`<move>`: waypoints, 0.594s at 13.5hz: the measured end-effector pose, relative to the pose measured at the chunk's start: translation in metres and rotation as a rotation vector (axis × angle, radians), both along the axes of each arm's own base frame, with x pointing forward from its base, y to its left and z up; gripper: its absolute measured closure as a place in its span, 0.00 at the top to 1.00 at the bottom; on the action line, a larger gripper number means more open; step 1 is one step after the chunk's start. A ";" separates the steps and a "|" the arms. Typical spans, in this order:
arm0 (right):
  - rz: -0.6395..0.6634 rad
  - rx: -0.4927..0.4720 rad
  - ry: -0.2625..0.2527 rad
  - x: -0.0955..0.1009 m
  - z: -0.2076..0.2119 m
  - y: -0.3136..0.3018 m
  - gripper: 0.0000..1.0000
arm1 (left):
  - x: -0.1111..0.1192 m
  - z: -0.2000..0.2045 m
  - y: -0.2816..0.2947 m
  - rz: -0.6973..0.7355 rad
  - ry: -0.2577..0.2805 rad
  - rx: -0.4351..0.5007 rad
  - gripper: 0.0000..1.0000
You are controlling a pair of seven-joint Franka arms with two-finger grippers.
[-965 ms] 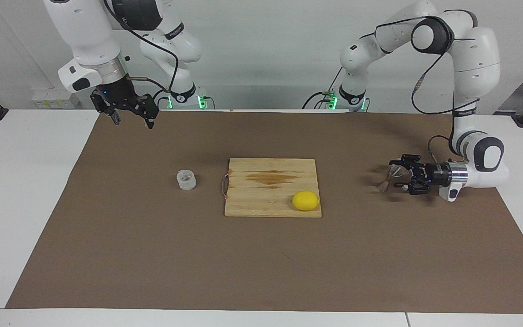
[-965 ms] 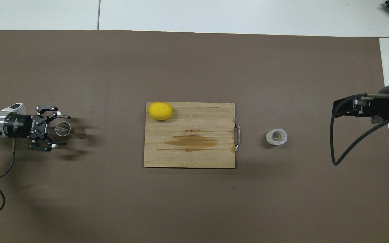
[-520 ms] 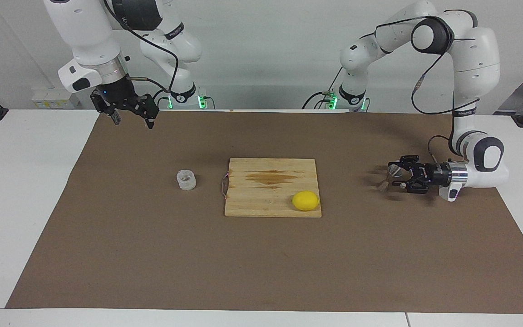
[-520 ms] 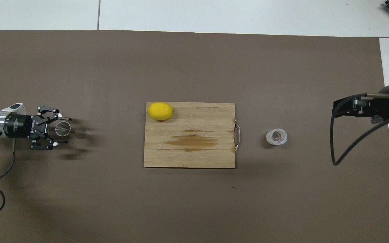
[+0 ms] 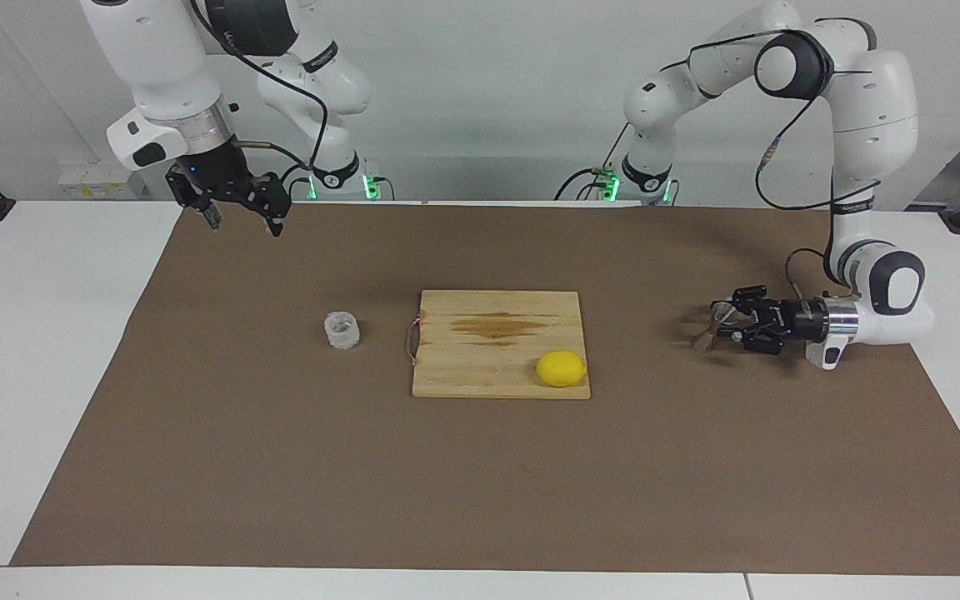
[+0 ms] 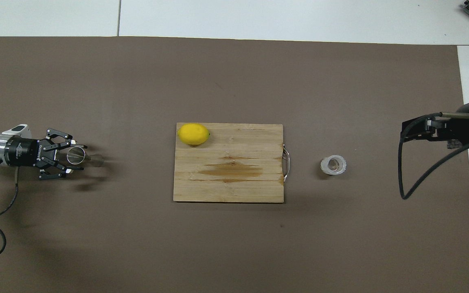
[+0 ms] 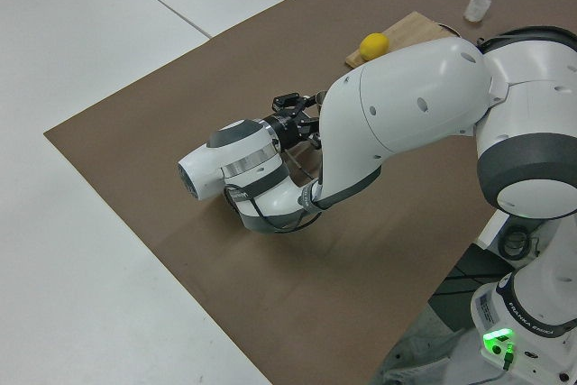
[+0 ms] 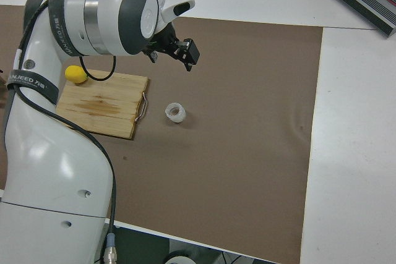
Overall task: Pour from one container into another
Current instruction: 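Reach the left gripper to the small metal cup and close on it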
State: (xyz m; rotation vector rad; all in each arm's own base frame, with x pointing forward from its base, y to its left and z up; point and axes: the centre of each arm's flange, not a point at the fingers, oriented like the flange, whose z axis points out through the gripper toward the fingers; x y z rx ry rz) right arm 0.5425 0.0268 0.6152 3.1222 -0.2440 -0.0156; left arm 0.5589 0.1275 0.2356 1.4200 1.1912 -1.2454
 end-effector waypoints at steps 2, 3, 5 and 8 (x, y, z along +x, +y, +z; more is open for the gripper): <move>0.000 0.000 0.000 0.000 0.000 0.000 1.00 | -0.001 -0.001 0.001 0.002 0.002 0.000 0.55; 0.000 0.000 0.000 0.000 0.000 0.000 1.00 | -0.001 -0.001 0.002 0.003 0.003 0.001 0.48; 0.000 0.000 0.000 0.000 0.000 0.000 1.00 | -0.001 -0.002 0.002 0.004 0.004 0.000 0.41; 0.000 0.000 0.000 0.000 0.000 0.000 1.00 | -0.001 -0.003 0.002 0.006 0.006 -0.002 0.41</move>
